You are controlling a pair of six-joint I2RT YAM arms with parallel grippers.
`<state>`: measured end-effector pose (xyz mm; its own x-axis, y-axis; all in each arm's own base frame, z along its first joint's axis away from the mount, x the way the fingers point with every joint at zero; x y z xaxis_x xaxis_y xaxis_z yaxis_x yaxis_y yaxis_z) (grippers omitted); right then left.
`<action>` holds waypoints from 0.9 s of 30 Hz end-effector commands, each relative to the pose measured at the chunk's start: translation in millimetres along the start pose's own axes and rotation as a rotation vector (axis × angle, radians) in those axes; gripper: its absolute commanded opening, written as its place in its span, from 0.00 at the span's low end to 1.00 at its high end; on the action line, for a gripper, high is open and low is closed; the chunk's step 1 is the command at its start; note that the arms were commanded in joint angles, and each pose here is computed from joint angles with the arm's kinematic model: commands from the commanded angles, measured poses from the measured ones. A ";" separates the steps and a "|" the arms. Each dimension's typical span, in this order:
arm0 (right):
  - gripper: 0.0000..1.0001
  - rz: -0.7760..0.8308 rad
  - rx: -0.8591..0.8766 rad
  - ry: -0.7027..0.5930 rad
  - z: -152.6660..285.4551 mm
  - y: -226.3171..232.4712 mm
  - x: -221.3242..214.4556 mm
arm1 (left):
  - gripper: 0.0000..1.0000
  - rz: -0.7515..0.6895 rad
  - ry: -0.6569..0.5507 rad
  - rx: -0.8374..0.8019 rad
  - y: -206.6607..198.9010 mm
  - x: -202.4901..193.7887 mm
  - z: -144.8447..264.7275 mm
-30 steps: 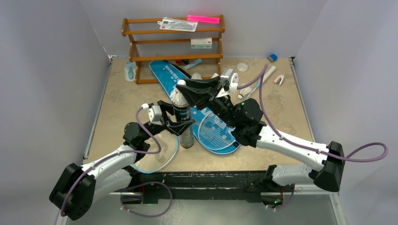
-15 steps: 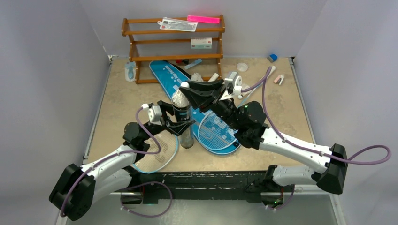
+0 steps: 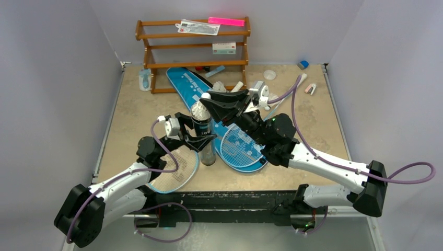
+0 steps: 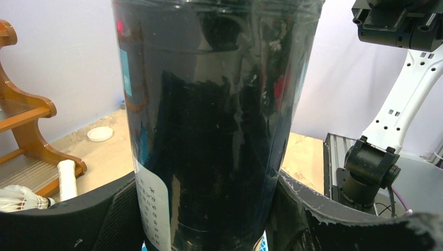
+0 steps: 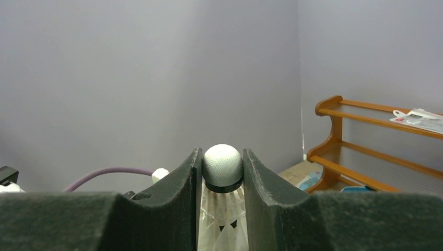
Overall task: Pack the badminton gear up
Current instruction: Place the shuttlecock at the shuttle tube.
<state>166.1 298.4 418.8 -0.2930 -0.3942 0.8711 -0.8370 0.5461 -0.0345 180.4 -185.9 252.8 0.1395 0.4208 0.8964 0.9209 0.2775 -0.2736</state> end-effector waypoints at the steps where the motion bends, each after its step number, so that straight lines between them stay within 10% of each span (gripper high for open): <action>1: 0.23 0.014 -0.014 -0.026 -0.4 -3.4 11.9 | 0.45 0.081 0.075 0.004 0.5 -12.5 1.0; 27: 0.19 0.024 0.065 0.052 -5.0 3.1 20.8 | 0.46 0.089 0.094 0.020 4.2 -14.6 -1.6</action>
<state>167.2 300.2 418.0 -0.2827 -0.3172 0.9052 -0.8433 0.5318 -0.0770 183.1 -187.7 253.7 0.1496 0.4137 0.8980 0.9183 0.2785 -0.2813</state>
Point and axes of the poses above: each gripper's point midway between its finger pads, its own z axis back along the fingers, its own y axis along the line the jaws close on, x = y × z, the point moved 8 cm from there along z, back along the fingers, and after that the axes turned 13 degrees about z, right-handed, at the moved point
